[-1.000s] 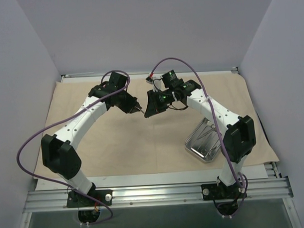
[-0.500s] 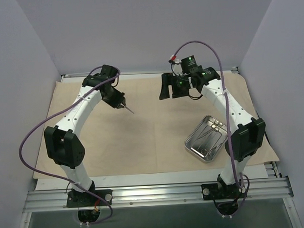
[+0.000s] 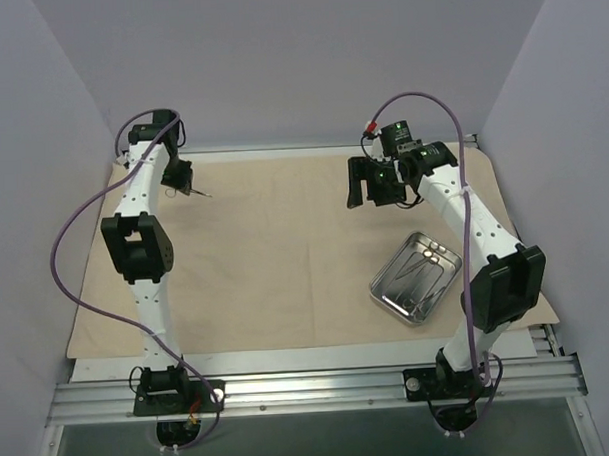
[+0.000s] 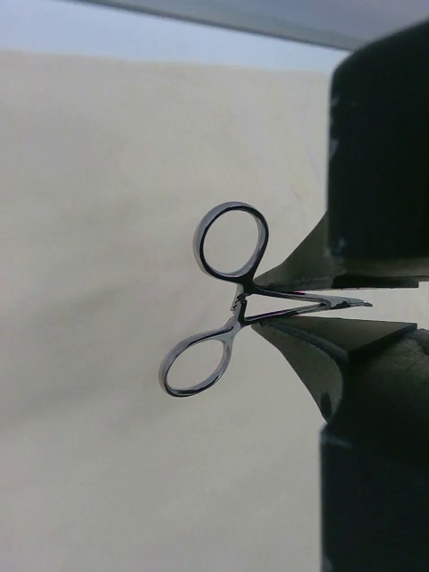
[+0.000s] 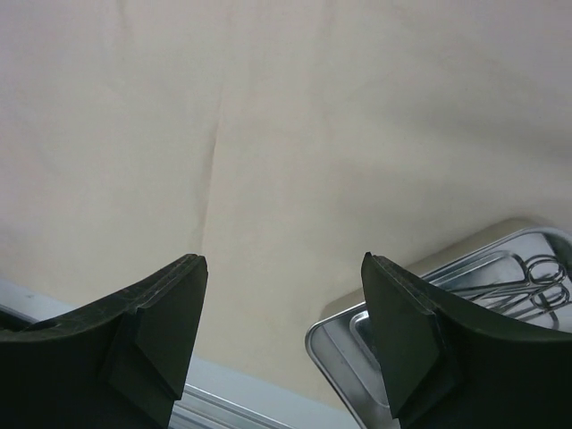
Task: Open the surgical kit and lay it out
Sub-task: Place the medical item in the surgical kit.
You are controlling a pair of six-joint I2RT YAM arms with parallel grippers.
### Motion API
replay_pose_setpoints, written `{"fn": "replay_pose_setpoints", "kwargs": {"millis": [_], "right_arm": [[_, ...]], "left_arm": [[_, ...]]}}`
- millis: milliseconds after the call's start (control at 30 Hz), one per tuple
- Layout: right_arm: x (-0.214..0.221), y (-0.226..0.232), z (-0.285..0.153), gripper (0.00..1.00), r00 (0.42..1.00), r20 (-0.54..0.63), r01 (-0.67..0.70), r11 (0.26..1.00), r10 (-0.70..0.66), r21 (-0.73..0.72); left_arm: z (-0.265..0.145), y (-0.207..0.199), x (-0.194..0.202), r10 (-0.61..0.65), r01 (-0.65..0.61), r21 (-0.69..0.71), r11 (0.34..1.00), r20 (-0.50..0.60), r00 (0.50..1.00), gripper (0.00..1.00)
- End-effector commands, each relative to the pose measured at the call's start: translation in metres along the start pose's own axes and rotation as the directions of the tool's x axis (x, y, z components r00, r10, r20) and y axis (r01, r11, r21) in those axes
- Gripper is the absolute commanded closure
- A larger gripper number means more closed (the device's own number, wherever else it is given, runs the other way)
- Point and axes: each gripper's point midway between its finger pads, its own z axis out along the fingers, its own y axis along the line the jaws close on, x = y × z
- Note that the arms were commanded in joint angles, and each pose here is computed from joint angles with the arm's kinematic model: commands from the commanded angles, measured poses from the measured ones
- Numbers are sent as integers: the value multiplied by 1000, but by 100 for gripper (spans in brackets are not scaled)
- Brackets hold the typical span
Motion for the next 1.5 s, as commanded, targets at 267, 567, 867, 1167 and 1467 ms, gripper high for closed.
{"fn": "replay_pose_setpoints", "kwargs": {"millis": [267, 567, 867, 1167, 1467], "right_arm": [[-24, -49, 26, 29, 997, -36, -62, 994, 66, 90], [-21, -57, 35, 29, 996, -54, -71, 993, 76, 96], [-16, -64, 32, 29, 994, -57, -84, 990, 91, 111], [-16, -71, 30, 29, 993, -54, -99, 988, 106, 123], [-14, -71, 37, 29, 991, -71, -108, 987, 117, 115]], "left_arm": [[42, 5, -6, -180, 184, -161, 970, 42, 983, 98], [53, 26, 8, -236, 240, -251, 938, 45, 971, 98], [70, 18, 15, -280, 278, -246, 929, 28, 960, 98], [79, 25, 16, -312, 307, -271, 912, 27, 950, 96], [88, 23, 15, -292, 288, -276, 917, 29, 956, 81]]}}
